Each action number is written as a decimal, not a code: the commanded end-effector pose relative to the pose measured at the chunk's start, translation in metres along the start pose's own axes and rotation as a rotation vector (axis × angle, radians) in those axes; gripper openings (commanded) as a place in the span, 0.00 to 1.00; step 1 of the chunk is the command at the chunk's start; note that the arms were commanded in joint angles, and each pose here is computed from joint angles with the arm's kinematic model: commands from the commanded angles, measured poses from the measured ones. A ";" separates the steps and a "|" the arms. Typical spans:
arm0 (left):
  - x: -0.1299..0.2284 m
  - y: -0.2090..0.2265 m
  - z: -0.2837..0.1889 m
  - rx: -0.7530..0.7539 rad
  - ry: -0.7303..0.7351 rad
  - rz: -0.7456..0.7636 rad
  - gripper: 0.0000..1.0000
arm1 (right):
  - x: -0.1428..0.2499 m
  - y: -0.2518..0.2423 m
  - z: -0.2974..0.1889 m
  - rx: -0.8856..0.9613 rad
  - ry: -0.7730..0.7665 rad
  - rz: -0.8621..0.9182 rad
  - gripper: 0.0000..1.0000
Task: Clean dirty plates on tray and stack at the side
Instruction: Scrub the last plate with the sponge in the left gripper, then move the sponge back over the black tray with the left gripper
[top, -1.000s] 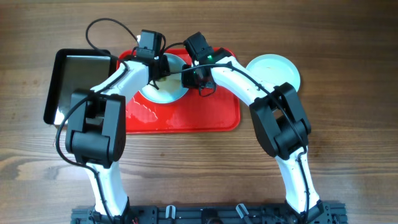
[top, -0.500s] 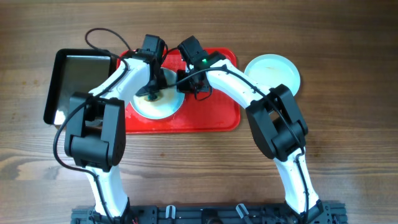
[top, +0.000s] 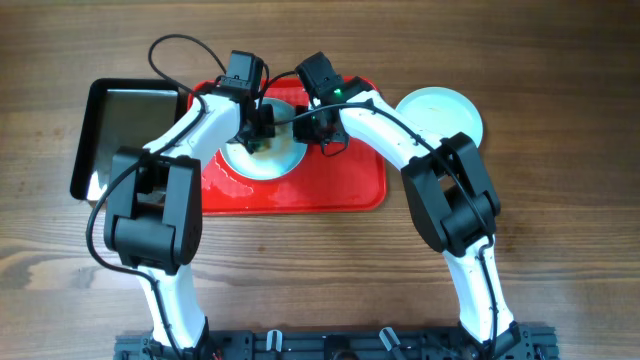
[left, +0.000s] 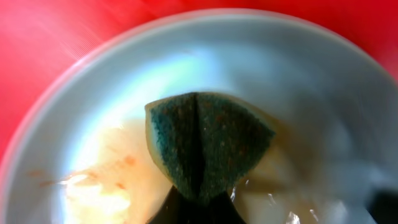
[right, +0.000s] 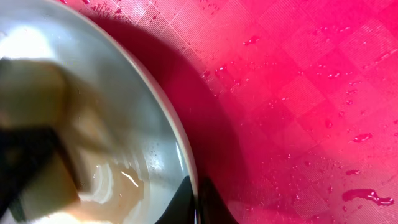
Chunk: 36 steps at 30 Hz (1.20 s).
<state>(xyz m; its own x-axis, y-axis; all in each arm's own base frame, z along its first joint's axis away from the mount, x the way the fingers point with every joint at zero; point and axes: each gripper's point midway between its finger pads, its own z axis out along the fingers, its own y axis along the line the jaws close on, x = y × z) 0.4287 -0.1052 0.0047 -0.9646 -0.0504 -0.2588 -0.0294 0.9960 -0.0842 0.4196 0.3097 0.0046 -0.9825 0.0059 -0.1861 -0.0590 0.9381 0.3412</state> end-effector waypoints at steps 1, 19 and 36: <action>0.068 -0.028 0.016 0.205 0.263 0.116 0.04 | 0.007 0.000 0.012 0.009 0.020 -0.011 0.04; 0.022 0.071 0.004 -0.329 0.057 -0.282 0.04 | 0.007 0.000 0.012 0.009 0.020 -0.011 0.05; -0.045 0.100 -0.091 -0.149 -0.064 -0.410 0.19 | 0.020 0.007 0.027 -0.008 0.060 0.005 0.04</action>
<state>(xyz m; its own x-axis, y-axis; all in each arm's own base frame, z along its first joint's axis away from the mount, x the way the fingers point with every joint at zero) 0.4394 -0.0280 0.0763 -0.8694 -0.4296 -0.2440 -0.4296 0.9013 -0.0562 0.4150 0.3213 0.0051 -0.9842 0.0063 -0.1768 -0.0603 0.9277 0.3684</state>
